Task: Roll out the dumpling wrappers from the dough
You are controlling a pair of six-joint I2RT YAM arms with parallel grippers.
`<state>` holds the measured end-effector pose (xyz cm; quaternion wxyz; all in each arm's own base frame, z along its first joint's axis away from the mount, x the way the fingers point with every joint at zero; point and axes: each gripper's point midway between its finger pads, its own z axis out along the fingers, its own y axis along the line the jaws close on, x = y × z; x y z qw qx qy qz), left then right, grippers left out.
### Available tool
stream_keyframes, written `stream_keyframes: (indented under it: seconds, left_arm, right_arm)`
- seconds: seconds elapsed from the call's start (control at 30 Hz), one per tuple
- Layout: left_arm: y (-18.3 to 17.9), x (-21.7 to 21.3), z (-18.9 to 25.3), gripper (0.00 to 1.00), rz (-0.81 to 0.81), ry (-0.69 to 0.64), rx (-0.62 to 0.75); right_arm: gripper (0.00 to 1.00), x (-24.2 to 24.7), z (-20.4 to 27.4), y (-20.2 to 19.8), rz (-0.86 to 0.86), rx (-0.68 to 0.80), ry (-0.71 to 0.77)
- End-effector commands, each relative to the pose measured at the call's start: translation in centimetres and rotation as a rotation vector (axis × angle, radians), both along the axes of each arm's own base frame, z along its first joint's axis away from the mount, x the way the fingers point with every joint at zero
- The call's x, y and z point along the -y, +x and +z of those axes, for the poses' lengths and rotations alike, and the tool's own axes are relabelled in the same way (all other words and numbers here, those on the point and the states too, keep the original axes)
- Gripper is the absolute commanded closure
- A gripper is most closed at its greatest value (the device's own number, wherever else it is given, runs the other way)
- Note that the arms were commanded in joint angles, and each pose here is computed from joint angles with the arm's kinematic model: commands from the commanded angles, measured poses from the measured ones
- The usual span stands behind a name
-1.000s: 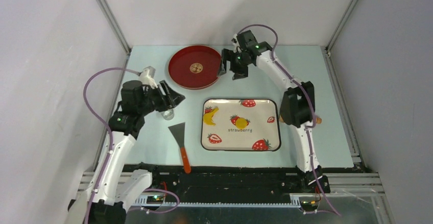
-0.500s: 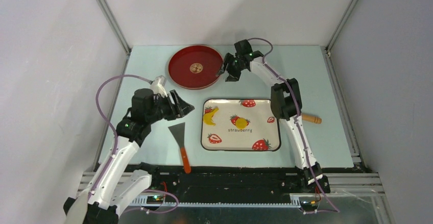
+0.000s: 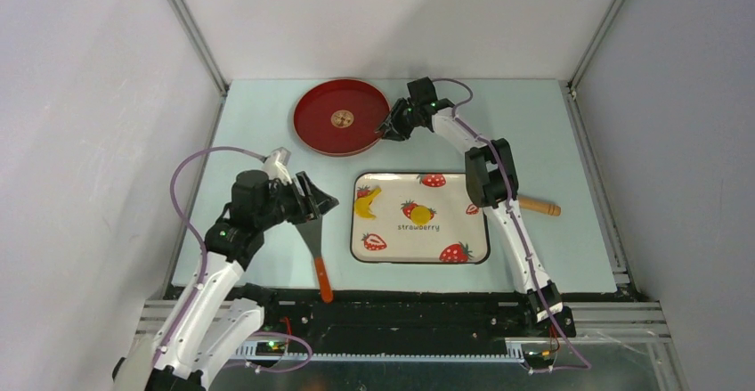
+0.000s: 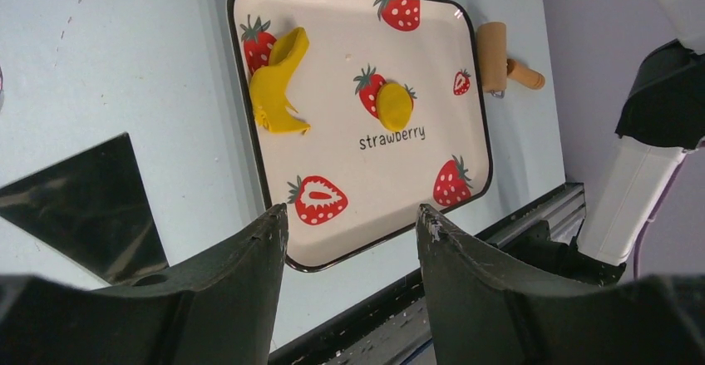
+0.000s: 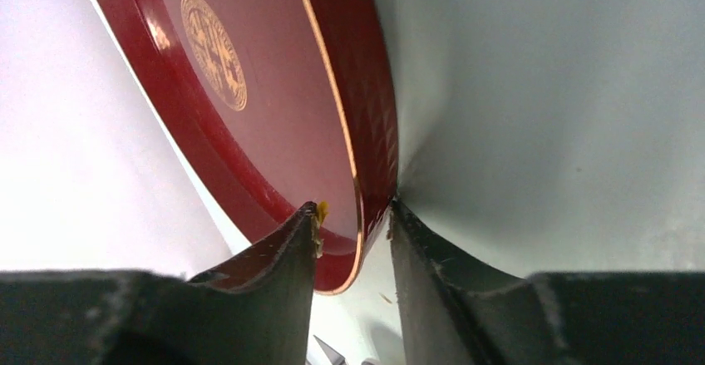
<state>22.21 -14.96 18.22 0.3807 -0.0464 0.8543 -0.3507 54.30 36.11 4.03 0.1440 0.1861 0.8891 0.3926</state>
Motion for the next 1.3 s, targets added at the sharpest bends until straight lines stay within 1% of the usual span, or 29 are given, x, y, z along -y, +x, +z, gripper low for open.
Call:
stream_keyframes:
  seconds: [0.0,0.03,0.07,0.17,0.27,0.33,0.37,0.43,0.7,0.83,0.93,1.27]
  left_arm:
    - [-0.2,0.4,1.2,0.38,-0.013,-0.033,0.044]
    - [-0.3,0.4,1.1,0.37,-0.013,-0.034,0.041]
    - [-0.3,0.4,1.2,0.37,-0.012,-0.036,0.045]
    - [-0.5,0.4,1.0,0.38,-0.008,-0.041,0.041]
    - [-0.7,0.3,1.0,0.38,-0.005,-0.048,0.043]
    - [-0.8,0.2,0.7,0.38,-0.001,-0.047,0.044]
    - [-0.9,0.2,0.7,0.38,0.001,-0.046,0.047]
    - [-1.1,0.1,0.2,0.38,0.006,-0.046,0.040]
    - [-1.7,-0.1,-1.5,0.38,0.017,-0.046,0.010]
    - [-1.8,-0.2,-2.1,0.38,0.020,-0.046,-0.006]
    - [-1.9,-0.2,-2.5,0.38,0.023,-0.043,-0.016]
    - [-2.2,0.6,-3.6,0.38,0.046,-0.031,-0.066]
  right_arm:
    - [0.64,-0.4,-0.4,1.1,-0.034,0.012,-0.007]
    - [0.70,-0.2,-0.8,0.9,-0.032,-0.001,-0.021]
    - [0.72,0.0,-1.0,0.9,-0.033,-0.006,-0.028]
    - [0.74,0.8,-2.0,0.4,-0.028,-0.033,-0.064]
    - [0.75,1.6,-1.5,0.3,-0.023,-0.029,-0.079]
    - [0.81,2.4,-1.1,0.3,-0.028,-0.025,-0.094]
    - [0.85,2.7,-1.0,0.3,-0.027,-0.022,-0.102]
    - [0.88,3.5,-0.5,0.4,-0.030,-0.018,-0.108]
    - [0.91,7.9,0.6,0.2,-0.027,-0.010,-0.154]
    - [0.93,10.0,1.5,-0.4,-0.018,-0.004,-0.184]
    - [0.94,11.9,1.3,-1.3,-0.011,-0.017,-0.215]
    - [0.93,21.2,2.4,-4.3,-0.080,-0.041,-0.274]
